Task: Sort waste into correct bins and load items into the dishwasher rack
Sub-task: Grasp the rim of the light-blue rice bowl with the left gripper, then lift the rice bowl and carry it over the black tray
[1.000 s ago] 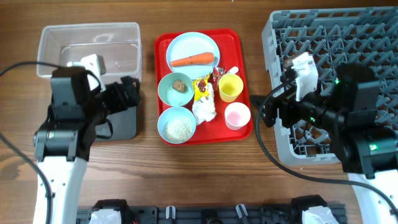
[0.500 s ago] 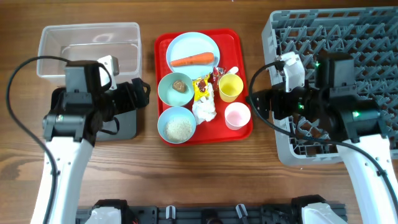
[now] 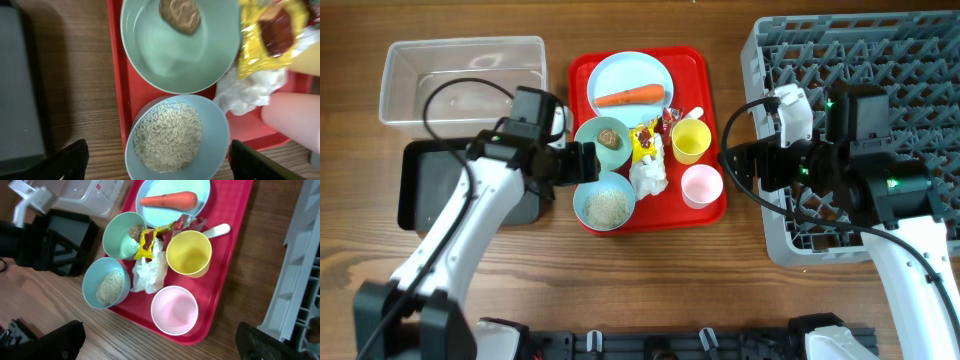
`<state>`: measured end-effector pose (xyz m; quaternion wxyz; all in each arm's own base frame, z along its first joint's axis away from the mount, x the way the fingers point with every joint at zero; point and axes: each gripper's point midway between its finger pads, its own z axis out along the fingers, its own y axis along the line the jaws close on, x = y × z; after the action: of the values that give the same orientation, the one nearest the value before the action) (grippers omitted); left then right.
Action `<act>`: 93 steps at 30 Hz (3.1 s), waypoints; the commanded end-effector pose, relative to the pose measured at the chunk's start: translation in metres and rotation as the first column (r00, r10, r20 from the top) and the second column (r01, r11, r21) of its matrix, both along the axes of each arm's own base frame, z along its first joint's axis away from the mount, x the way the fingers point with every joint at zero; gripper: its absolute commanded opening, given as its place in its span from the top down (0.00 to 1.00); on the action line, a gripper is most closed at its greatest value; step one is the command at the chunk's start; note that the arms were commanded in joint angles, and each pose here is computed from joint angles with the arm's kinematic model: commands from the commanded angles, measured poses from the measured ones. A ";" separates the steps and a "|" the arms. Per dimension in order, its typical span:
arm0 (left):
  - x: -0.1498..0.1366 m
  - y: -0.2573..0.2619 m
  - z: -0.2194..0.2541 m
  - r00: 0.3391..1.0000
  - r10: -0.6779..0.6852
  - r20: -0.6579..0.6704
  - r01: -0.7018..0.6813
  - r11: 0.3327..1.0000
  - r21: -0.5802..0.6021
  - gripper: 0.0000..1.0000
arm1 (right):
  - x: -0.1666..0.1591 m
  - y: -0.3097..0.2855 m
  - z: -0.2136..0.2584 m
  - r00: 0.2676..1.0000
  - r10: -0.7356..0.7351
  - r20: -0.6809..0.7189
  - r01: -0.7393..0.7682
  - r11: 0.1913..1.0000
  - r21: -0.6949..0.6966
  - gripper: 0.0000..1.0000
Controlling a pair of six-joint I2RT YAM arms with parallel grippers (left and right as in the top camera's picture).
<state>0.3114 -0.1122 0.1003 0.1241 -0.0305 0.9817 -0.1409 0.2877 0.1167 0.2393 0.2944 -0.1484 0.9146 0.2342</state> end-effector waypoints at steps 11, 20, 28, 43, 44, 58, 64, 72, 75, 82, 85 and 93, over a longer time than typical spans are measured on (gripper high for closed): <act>-0.003 0.001 -0.033 0.995 -0.029 -0.096 0.035 0.997 0.066 0.13 | 0.004 -0.004 0.005 1.000 -0.023 0.019 0.023 1.000 -0.017 0.02; -0.007 0.001 -0.054 0.987 -0.030 -0.158 0.043 0.996 0.080 0.14 | 0.004 -0.004 0.005 1.000 -0.023 0.019 0.023 1.000 -0.018 0.02; -0.014 0.001 -0.061 0.982 -0.034 -0.186 0.051 0.995 0.085 0.16 | 0.004 -0.004 0.005 1.000 -0.023 0.017 0.023 1.000 -0.019 0.01; -0.022 0.003 -0.071 0.978 -0.026 -0.205 0.045 0.995 0.088 0.65 | 0.004 -0.004 0.005 1.000 -0.021 0.018 0.021 1.000 -0.020 0.02; -0.023 0.001 -0.071 0.978 -0.030 -0.205 0.050 0.995 0.088 0.66 | 0.004 -0.004 0.005 1.000 -0.021 0.018 0.022 1.000 -0.020 0.02; -0.027 -0.005 -0.075 0.977 -0.054 -0.206 0.074 0.993 0.090 0.96 | 0.005 -0.007 0.003 0.999 -0.032 0.019 0.033 0.999 -0.035 0.02; -0.028 -0.007 -0.073 0.977 -0.057 -0.205 0.074 0.994 0.076 0.96 | 0.005 -0.007 0.004 0.999 -0.033 0.018 0.034 0.999 -0.034 0.02; -0.019 -0.025 -0.028 0.989 -0.090 -0.119 0.087 0.996 -0.030 0.96 | 0.004 -0.007 0.003 0.999 -0.032 0.013 0.033 0.999 -0.036 0.02; -0.021 -0.024 -0.015 0.991 -0.090 -0.102 0.087 0.996 -0.034 0.96 | 0.005 -0.007 0.003 0.999 -0.032 0.016 0.033 0.999 -0.035 0.02; -0.027 -0.021 0.014 0.995 -0.089 -0.034 0.087 0.995 -0.047 0.96 | 0.005 -0.007 0.003 0.999 -0.032 0.017 0.032 0.999 -0.036 0.02; -0.027 -0.010 0.029 0.998 -0.059 0.010 0.059 0.997 -0.042 0.96 | 0.005 -0.007 0.003 0.999 -0.032 0.017 0.032 0.999 -0.036 0.02; -0.038 0.074 0.053 0.984 0.167 0.068 -0.174 0.978 0.118 0.96 | 0.008 -0.006 0.006 0.999 -0.032 0.038 0.033 0.999 -0.031 0.02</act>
<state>0.2694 -0.0677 0.1390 0.1343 -0.0691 0.9825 -0.1089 0.2922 0.1110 0.2384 0.3017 -0.1432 0.9176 0.2158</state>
